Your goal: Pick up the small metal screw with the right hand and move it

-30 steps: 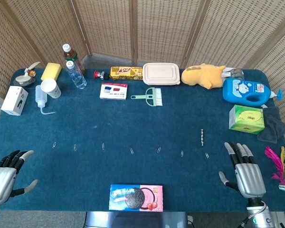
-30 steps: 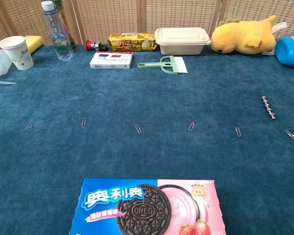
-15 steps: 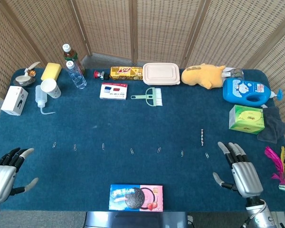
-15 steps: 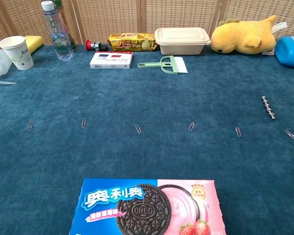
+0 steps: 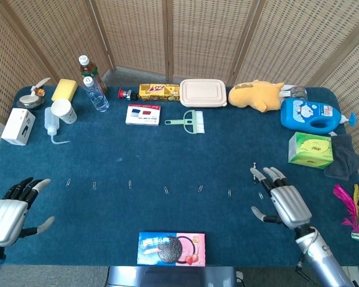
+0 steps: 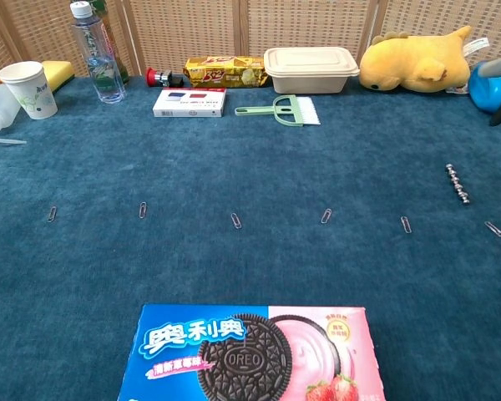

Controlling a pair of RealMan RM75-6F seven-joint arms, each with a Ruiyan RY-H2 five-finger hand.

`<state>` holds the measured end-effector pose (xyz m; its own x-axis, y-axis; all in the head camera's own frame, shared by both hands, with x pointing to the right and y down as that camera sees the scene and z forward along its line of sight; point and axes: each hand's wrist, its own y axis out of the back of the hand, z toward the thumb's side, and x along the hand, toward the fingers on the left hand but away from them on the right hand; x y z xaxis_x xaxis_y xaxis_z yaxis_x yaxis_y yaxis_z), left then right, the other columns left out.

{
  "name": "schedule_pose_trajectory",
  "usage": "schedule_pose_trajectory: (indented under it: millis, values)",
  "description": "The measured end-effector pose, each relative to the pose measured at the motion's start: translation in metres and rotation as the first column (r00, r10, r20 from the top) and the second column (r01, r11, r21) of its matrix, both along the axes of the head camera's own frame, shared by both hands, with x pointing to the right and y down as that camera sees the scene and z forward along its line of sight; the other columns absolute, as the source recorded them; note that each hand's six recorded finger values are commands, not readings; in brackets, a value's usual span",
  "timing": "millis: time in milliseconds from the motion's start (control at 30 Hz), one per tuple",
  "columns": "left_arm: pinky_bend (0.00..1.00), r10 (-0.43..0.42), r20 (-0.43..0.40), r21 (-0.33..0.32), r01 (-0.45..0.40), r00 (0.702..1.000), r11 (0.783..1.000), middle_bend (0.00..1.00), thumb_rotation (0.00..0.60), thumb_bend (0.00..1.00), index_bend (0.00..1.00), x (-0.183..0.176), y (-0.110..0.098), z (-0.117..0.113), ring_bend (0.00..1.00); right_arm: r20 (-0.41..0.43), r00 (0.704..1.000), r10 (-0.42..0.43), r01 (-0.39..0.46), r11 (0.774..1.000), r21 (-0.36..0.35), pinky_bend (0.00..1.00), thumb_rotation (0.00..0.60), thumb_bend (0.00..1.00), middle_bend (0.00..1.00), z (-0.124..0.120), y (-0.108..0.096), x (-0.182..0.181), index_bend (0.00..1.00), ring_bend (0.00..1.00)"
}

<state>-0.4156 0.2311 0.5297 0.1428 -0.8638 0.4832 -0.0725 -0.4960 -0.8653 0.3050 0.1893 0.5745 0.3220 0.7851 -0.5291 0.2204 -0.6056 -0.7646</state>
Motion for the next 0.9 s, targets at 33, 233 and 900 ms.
schedule_pose_trajectory:
  millis: [33, 233, 900]
  values:
    - [0.16, 0.004, 0.000, 0.001, -0.004, 1.000, 1.000, 0.18, 0.462, 0.39, 0.13, 0.001, -0.001, 0.000, 0.10, -0.008, 1.000, -0.010, 0.010, 1.000, -0.009, 0.07, 0.498, 0.36, 0.30, 0.003, -0.003, -0.002, 0.00, 0.05]
    - [0.16, 0.023, -0.006, 0.000, -0.023, 1.000, 1.000, 0.18, 0.460, 0.39, 0.13, 0.010, -0.007, 0.001, 0.10, -0.080, 0.993, -0.091, 0.090, 0.996, -0.014, 0.07, 0.499, 0.36, 0.26, 0.023, -0.027, -0.017, 0.00, 0.04]
    - [0.16, 0.046, 0.007, -0.017, -0.045, 0.999, 0.999, 0.18, 0.460, 0.39, 0.13, 0.017, -0.012, 0.004, 0.11, -0.458, 0.886, -0.079, 0.208, 0.949, 0.238, 0.04, 0.520, 0.32, 0.00, 0.079, -0.102, -0.004, 0.00, 0.00]
